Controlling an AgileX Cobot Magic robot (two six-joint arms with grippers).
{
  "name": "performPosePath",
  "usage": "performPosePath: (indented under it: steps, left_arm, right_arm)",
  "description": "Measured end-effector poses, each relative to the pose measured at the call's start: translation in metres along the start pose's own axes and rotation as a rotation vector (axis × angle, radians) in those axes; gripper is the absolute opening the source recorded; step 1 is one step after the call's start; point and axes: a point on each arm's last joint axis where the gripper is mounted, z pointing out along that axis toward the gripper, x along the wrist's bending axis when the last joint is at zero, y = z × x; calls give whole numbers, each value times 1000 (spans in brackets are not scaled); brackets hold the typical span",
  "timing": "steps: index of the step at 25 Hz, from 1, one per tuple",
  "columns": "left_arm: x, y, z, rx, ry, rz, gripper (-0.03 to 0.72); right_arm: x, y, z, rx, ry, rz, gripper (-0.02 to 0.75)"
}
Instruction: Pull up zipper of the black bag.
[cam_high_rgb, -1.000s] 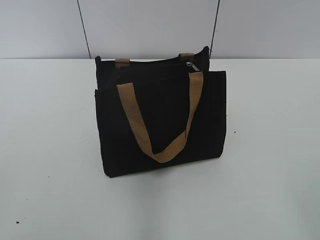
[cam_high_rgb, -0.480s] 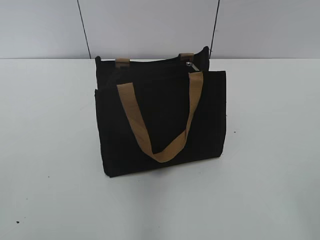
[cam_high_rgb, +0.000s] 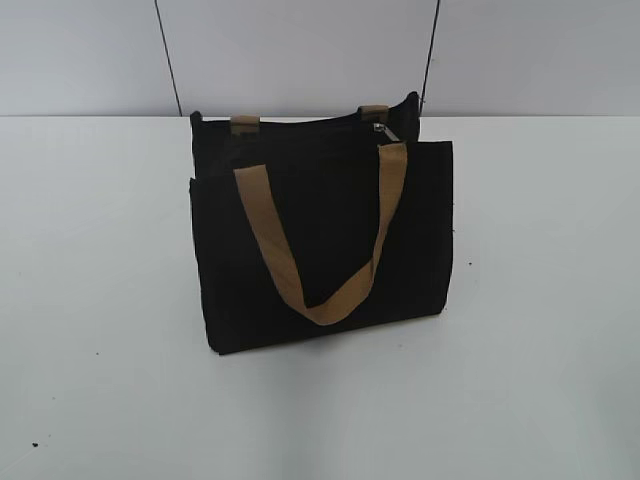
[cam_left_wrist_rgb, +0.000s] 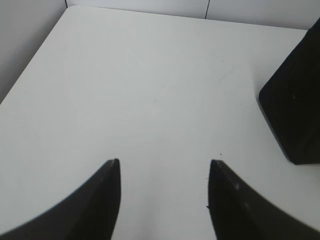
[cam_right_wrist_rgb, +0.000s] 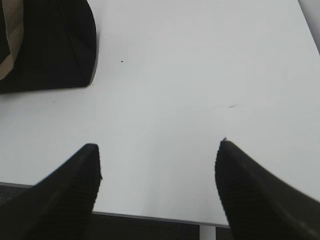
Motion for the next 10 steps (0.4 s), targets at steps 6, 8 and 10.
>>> performPosePath:
  steps: [6, 8, 10]
  left_arm:
    - [0, 0, 0, 0, 0, 0, 433]
    - [0, 0, 0, 0, 0, 0, 433]
    - [0, 0, 0, 0, 0, 0, 433]
  right_arm:
    - [0, 0, 0, 0, 1, 0, 546]
    - [0, 0, 0, 0, 1, 0, 546]
    - [0, 0, 0, 0, 1, 0, 546]
